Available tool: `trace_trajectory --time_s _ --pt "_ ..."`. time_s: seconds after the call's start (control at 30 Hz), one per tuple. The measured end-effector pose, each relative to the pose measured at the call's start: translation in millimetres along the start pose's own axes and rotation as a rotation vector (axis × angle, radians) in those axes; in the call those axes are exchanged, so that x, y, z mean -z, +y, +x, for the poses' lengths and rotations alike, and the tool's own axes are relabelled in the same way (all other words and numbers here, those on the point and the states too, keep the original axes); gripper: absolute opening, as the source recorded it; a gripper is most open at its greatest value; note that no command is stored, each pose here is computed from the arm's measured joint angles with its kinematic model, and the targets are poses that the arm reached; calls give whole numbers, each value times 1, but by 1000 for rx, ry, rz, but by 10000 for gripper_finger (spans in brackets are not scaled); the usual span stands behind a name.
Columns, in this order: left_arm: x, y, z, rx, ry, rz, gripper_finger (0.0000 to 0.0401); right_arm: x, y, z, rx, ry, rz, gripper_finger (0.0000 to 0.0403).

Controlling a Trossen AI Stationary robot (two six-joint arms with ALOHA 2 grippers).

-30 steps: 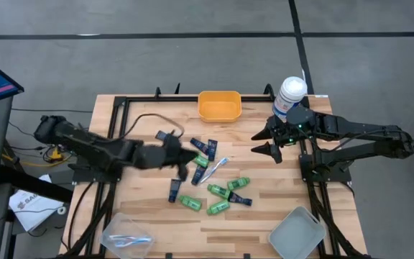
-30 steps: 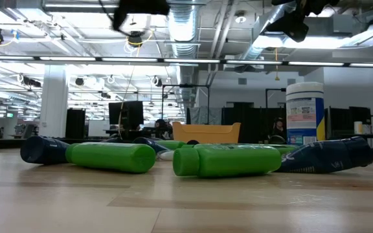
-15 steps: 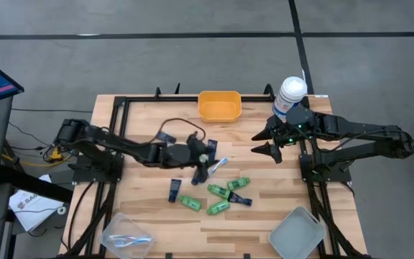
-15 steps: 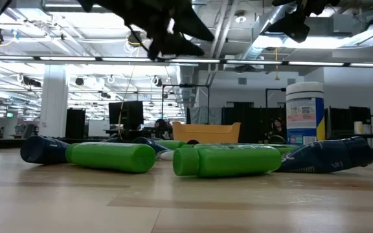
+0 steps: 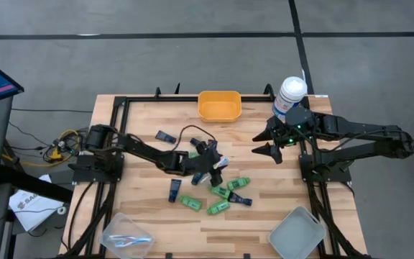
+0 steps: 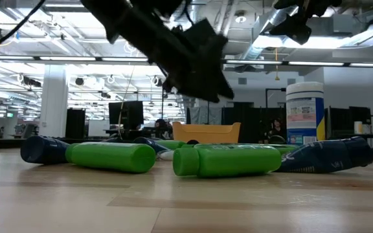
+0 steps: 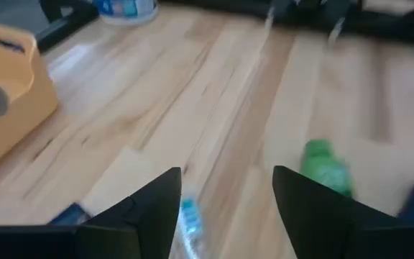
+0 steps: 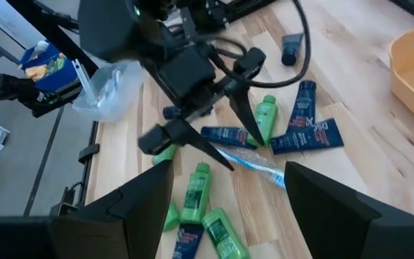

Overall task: Pick & Place Travel size toiletries
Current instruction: Put the light blue toothbrush into the transparent bin

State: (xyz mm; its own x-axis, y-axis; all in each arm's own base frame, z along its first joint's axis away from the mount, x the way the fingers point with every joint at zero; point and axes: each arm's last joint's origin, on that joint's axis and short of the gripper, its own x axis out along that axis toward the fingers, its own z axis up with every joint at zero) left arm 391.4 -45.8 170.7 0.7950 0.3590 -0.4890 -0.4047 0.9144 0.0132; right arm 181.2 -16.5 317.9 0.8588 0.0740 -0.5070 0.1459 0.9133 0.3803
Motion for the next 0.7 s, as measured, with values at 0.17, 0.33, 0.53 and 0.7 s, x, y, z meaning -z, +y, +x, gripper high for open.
trace_trajectory --time_s 0.17,0.33,0.53,0.7 --pt "14 -5 16 -71 29 31 214 1 0 0 2 7 0 258" --pt "24 -7 27 -71 55 41 214 1 0 0 3 11 1 258" --pt "46 -4 33 -113 178 17 214 1 0 0 -1 11 -3 258" --pt "51 -4 34 -77 225 -13 214 1 1 0 -7 11 -6 258"
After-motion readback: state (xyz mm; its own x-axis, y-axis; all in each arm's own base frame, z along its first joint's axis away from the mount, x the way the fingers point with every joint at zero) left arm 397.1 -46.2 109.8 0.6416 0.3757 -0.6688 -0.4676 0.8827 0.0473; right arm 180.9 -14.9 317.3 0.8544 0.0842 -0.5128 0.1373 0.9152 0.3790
